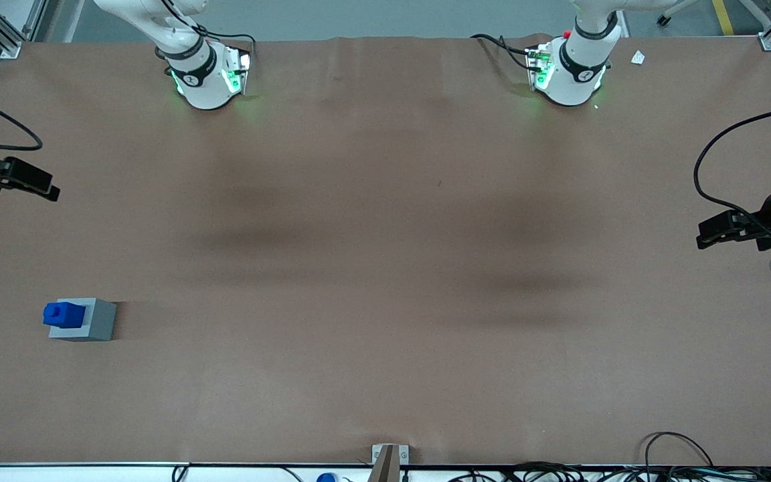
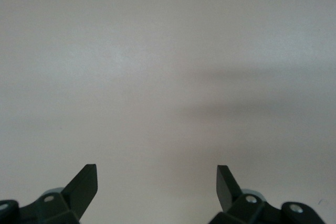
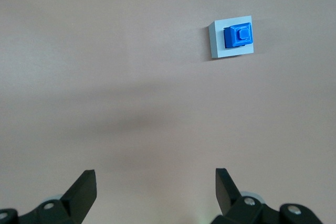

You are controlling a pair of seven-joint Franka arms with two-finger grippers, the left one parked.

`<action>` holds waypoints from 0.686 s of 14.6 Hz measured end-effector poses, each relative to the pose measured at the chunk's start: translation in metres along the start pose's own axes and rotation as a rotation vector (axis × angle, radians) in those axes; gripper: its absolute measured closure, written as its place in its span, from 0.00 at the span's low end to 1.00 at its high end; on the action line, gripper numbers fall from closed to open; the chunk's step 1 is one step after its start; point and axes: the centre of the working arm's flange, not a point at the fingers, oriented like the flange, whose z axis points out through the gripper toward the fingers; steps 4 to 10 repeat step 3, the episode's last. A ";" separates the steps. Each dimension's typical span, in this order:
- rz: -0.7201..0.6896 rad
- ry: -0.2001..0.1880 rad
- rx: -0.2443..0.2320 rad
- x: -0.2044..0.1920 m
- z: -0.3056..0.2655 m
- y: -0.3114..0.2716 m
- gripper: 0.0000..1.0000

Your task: Insert blue part into gray base with right arm

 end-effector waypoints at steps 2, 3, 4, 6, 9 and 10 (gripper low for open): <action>0.012 0.014 -0.011 0.001 -0.004 0.006 0.00; 0.017 0.023 -0.012 0.001 -0.008 0.010 0.00; 0.017 0.023 -0.012 0.001 -0.008 0.010 0.00; 0.017 0.023 -0.012 0.001 -0.008 0.010 0.00; 0.017 0.023 -0.012 0.001 -0.008 0.010 0.00; 0.017 0.023 -0.012 0.001 -0.008 0.010 0.00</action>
